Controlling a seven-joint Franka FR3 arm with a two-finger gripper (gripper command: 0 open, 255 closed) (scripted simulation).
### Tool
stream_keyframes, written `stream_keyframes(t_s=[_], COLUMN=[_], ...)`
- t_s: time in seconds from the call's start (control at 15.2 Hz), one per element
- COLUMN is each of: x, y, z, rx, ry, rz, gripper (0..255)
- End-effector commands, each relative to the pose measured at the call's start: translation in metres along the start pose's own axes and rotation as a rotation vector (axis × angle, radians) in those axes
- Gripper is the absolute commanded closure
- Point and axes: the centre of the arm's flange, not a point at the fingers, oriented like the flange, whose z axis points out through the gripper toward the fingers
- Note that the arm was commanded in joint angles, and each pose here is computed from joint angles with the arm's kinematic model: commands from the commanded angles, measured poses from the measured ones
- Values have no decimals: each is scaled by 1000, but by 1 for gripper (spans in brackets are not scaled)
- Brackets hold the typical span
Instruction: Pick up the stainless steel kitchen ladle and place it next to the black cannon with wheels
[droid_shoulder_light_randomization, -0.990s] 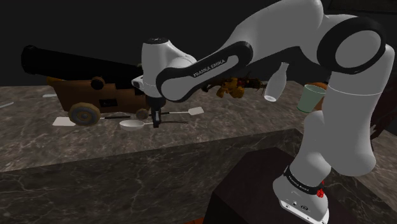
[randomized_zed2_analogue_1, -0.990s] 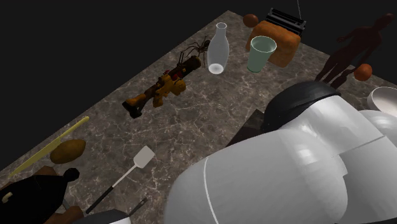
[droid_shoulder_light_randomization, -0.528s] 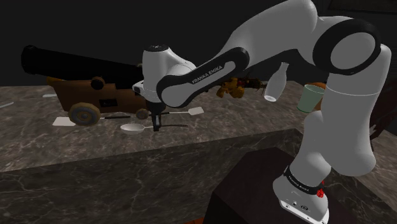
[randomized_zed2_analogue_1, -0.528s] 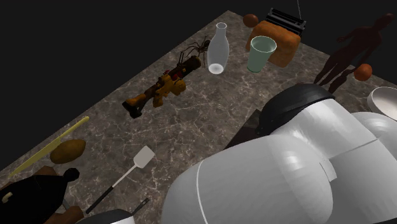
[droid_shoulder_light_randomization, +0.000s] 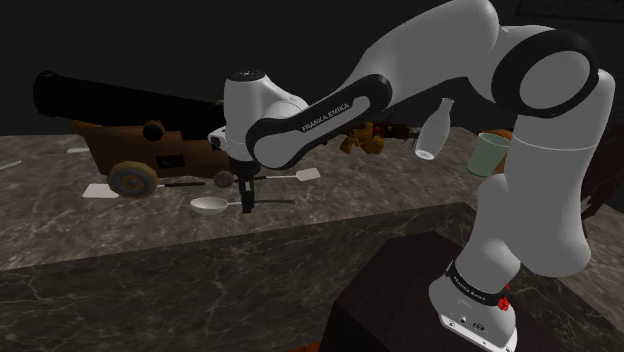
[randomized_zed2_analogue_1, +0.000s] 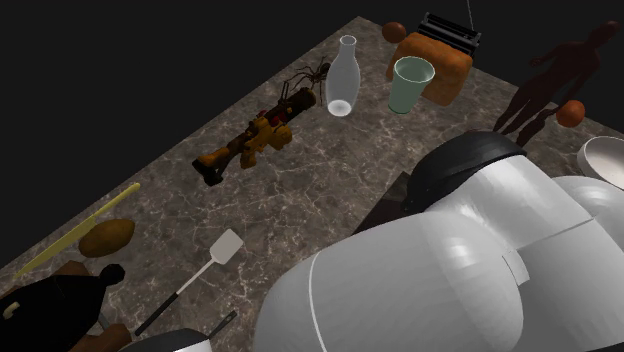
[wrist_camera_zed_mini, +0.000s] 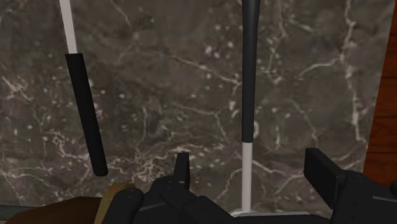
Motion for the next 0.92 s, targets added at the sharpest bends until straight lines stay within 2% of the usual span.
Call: stream_keyframes(t_s=[0.0, 0.07, 0.33, 0.86], x=[0, 0, 0, 0], y=[0, 0, 0, 0], z=[0, 0, -50, -50], rx=[0, 0, 0, 0], ry=[0, 0, 0, 0], rz=[0, 0, 0, 0], gripper=[0, 0, 0, 0])
